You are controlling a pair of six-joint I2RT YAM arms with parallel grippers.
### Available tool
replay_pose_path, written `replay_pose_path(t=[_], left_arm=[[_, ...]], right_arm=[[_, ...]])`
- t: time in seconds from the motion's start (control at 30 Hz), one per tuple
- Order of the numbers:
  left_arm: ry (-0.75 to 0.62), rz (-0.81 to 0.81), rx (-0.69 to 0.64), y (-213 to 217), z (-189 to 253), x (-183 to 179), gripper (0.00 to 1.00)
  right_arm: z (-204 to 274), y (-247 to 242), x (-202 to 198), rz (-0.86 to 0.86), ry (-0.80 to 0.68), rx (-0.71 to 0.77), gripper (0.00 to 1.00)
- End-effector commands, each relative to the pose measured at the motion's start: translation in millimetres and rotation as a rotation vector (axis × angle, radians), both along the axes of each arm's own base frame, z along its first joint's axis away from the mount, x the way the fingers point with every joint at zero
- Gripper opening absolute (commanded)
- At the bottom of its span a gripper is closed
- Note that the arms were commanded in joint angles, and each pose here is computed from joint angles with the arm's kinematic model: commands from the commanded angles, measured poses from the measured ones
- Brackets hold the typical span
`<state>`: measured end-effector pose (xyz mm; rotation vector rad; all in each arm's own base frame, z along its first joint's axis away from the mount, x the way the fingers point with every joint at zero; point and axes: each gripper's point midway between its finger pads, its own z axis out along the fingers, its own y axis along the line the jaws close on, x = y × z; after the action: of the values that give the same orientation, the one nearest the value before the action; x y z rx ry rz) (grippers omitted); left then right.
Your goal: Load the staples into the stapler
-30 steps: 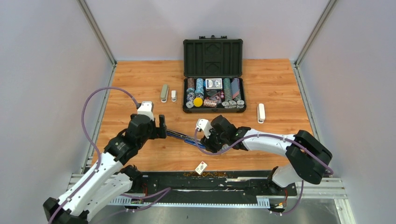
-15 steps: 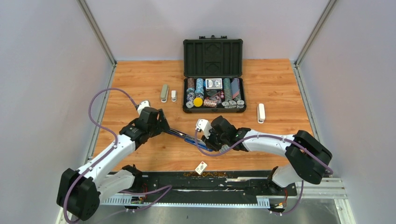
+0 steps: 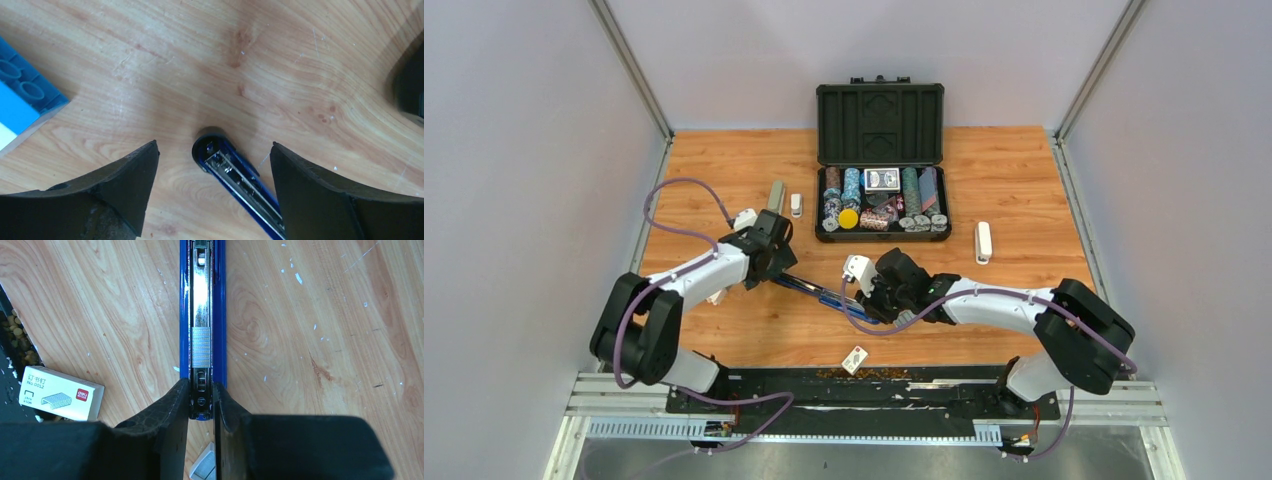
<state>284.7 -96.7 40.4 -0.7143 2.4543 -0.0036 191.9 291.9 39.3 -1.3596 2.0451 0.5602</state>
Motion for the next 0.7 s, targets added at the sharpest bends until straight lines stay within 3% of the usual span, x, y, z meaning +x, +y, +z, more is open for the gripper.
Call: replay_pose_path(t=[0.0,0.27,0.47,0.67], left_arm=[[0.000,0.073,0.014,2,-1,13,0.85],[0.025,0.090,-0.004,0,-17,8,0.65],[0.020,0.070,-0.014,-2,-14,7,0.38],[-0.076,0.065,-0.108,-9,18,4,0.31]], right_arm=[[3,9,5,0.014,-0.028,0.022,0.04],[2,12,4,0.027,-0.018,0.025,0.03],[2,13,5,0.029,-0.018,0.027,0.03],[3,17,3,0.042,-0.012,0.046,0.03]])
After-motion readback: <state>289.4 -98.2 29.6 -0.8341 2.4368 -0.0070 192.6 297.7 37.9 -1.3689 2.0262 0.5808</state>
